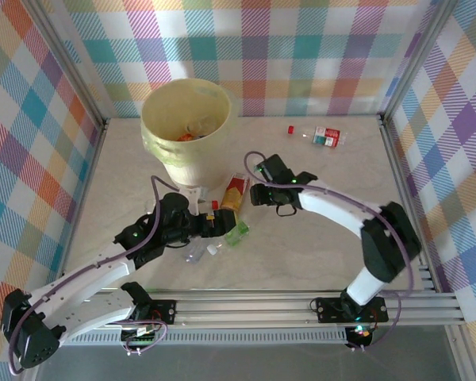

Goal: Put the plastic bottles in the bin

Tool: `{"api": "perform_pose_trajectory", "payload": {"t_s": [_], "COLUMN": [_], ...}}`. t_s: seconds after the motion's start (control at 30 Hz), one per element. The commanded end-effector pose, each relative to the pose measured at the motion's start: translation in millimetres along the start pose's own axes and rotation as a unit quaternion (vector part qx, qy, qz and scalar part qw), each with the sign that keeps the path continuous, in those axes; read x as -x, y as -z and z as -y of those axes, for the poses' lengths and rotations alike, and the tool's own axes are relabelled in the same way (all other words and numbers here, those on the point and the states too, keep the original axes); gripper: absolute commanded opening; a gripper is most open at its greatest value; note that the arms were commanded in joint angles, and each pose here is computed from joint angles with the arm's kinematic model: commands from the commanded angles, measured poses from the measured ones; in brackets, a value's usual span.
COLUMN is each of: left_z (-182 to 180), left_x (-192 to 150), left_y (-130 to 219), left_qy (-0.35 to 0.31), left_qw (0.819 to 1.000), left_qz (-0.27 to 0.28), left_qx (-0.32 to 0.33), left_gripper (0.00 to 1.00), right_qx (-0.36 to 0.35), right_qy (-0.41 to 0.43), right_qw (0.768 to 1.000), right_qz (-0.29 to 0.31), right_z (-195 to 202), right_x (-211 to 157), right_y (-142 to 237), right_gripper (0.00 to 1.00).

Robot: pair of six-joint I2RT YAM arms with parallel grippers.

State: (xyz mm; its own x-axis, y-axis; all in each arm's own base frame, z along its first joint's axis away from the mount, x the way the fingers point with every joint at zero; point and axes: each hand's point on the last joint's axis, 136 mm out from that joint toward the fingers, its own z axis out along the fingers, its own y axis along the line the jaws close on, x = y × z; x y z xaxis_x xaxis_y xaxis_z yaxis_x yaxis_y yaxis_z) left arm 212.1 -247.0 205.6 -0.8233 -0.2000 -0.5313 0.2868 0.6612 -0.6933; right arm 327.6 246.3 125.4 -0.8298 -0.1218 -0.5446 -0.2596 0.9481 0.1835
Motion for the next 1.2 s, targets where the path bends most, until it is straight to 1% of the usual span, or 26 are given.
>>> {"api": "perform_pose_trajectory", "payload": {"t_s": [0.0,0.1,0.2,0.4,0.47,0.6,0.77,0.93,1.03,1.07,1.1,1.17], "left_z": [20.2,34.9,50.5,79.9,88.4,92.6,105.4,114.8,118.5,118.2,119.1,119.5], "left_x": [21.4,34.3,43.4,63.0,68.4,75.3,80.2,76.9,73.4,72.3,71.5,70.1], "left_y": [-4.6,-10.6,-17.9,-27.8,-30.7,-39.3,-48.3,-55.4,-57.6,-58.6,-58.2,-58.5], "left_qy": [0.021,0.033,0.036,0.038,0.037,0.05,0.051,0.051,0.048,0.049,0.048,0.047], "left_qw": [0.998,0.997,0.997,0.995,0.994,0.994,0.992,0.989,0.988,0.988,0.988,0.987], "left_qz": [0.041,0.044,0.033,0.023,0.02,0.014,0.004,-0.015,-0.024,-0.026,-0.027,-0.03], "left_qx": [-0.032,-0.045,-0.058,-0.089,-0.097,-0.094,-0.115,-0.138,-0.146,-0.146,-0.147,-0.148], "left_gripper": [1.0,1.0,1.0,1.0,1.0,0.98,0.96,0.89,0.82,0.79,0.74,0.66], "right_qx": [0.046,0.078,0.118,0.176,0.193,0.229,0.259,0.269,0.269,0.269,0.267,0.266], "right_qy": [0.032,0.051,0.067,0.09,0.095,0.105,0.112,0.114,0.114,0.114,0.113,0.113], "right_qw": [0.997,0.994,0.987,0.975,0.97,0.96,0.951,0.949,0.949,0.949,0.949,0.95], "right_qz": [0.043,0.061,0.081,0.106,0.112,0.124,0.126,0.123,0.12,0.121,0.121,0.121], "right_z": [-10.1,-16.1,-25.0,-35.8,-38.9,-46.0,-52.7,-55.4,-56.0,-55.9,-55.5,-55.3], "right_x": [11.5,9.6,6.5,-2.4,-5.9,-11.8,-18.7,-20.6,-20.5,-19.9,-19.7,-19.1], "right_y": [31.5,56.4,81.3,121.8,132.2,152.8,166.5,168.4,167.0,167.4,166.8,166.2], "right_gripper": [0.59,0.59,0.59,0.59,0.58,0.58,0.58,0.58,0.58,0.58,0.58,0.58]}}
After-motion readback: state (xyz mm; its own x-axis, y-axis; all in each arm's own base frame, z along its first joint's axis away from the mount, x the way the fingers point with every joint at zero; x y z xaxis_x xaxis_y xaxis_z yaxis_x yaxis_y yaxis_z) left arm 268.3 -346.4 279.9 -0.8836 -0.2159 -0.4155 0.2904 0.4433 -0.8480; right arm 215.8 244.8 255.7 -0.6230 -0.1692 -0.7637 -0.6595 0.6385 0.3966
